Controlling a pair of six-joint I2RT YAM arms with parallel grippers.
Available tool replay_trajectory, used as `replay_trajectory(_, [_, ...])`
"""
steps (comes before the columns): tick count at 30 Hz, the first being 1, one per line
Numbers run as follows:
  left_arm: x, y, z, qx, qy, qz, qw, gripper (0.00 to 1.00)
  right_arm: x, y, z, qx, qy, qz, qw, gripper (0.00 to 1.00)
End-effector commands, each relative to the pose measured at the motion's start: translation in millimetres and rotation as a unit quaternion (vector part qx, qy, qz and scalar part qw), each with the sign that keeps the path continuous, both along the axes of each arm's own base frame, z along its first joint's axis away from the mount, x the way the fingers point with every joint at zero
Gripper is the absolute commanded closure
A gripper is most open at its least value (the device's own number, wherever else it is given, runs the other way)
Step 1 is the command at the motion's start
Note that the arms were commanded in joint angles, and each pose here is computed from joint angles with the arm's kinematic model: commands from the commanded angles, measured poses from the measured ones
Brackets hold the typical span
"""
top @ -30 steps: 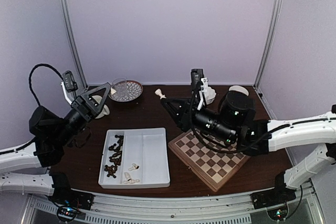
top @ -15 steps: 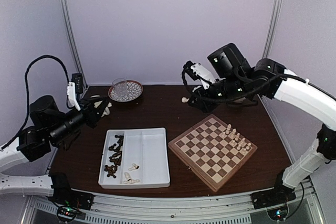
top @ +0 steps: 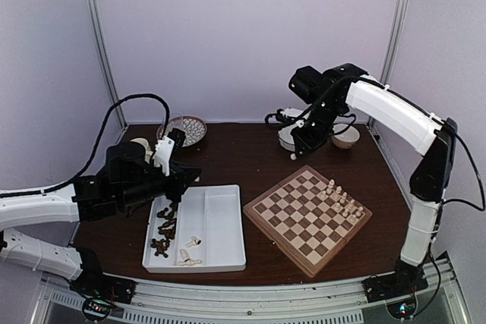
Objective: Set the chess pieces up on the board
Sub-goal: Place the bishop on f1.
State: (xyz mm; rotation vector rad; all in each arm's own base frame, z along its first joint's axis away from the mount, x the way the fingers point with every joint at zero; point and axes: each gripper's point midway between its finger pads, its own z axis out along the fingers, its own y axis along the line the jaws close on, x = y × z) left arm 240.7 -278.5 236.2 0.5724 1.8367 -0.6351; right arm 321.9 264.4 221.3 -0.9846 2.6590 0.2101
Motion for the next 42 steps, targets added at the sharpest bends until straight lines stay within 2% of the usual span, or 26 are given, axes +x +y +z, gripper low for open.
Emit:
replay_trajectory(1, [-0.8, -18.0, -3.4, 0.009, -0.035, -0.045, 0.998, 1.0, 6.4, -25.3, -29.7, -0.05, 0.059, -0.011, 0.997, 1.0])
replay_trajectory(9, [-2.6, -19.6, -21.0, 0.034, -0.036, -0.059, 0.997, 1.0, 30.2, -57.5, -68.3, -0.109, 0.102, -0.049, 0.988, 1.0])
replay_trajectory(25, [-3.0, -26.4, -36.1, 0.05, -0.023, -0.073, 0.996, 1.0, 37.6, -97.6, -106.8, -0.2, 0.135, -0.065, 0.968, 1.0])
replay_trajectory(42, [-3.4, -29.7, -38.4, 0.049, -0.018, -0.078, 0.996, 1.0, 37.3, -120.7, -128.3, -0.238, 0.161, -0.086, 0.954, 1.0])
